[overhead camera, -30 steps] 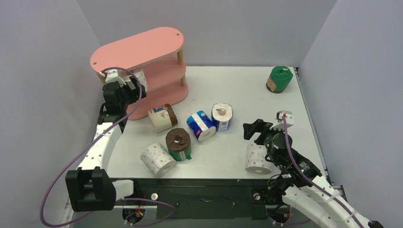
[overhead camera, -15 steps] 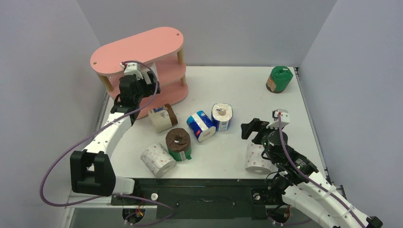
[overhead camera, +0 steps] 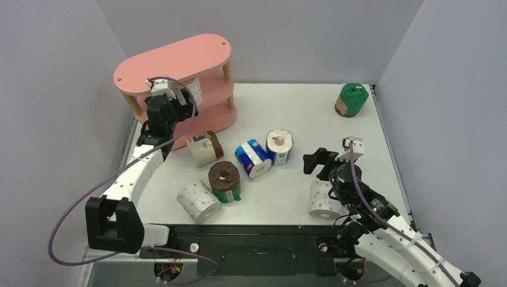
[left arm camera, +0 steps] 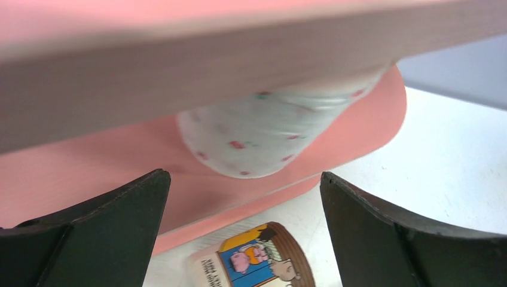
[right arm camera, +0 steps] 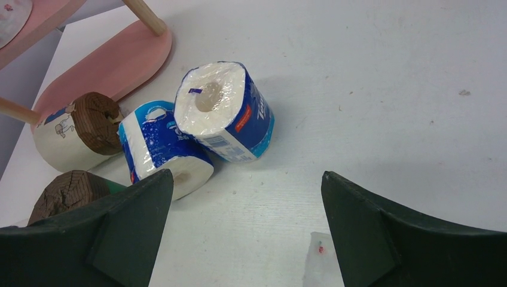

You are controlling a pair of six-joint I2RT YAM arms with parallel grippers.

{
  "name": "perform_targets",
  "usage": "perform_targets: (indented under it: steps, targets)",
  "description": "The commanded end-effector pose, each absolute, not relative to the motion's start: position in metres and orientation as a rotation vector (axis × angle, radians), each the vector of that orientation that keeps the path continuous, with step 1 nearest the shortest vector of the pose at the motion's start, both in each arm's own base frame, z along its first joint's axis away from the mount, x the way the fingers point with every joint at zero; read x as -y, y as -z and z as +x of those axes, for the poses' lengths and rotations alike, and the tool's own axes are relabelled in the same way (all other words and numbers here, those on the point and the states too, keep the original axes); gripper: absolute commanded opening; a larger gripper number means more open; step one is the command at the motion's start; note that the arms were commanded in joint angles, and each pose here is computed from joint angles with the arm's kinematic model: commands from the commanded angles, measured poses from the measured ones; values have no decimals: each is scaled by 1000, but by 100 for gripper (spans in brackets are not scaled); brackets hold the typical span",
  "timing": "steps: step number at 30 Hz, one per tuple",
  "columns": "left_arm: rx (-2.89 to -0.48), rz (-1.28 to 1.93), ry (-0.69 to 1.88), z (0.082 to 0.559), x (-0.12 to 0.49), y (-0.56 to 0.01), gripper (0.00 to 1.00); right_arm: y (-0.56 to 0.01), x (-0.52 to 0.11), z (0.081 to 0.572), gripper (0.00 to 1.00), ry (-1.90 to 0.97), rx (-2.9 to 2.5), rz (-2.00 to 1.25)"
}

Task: Place and organize the paper towels onto the shelf
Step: Place the paper towel on the shelf.

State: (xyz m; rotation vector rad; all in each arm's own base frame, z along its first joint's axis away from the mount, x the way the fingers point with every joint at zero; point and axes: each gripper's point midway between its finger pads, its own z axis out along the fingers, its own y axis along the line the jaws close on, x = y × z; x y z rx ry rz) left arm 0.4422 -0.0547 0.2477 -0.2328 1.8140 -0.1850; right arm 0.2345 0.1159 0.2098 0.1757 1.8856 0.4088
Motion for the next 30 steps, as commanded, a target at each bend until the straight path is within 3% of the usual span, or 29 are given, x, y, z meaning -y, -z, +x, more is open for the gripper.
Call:
perform_targets:
  steps: [1, 17, 30]
  targets:
    - [-1665, -327, 173, 430, 22, -289, 96, -217, -121, 242, 89, -435, -1856, 185]
    - [-1478, -188, 237, 451, 30, -292, 96, -214, -118, 238, 89, -444, -1855, 198]
    - [-1531, 3, 317, 468, 57, -274, 96, -210, -117, 237, 89, -436, -1862, 196]
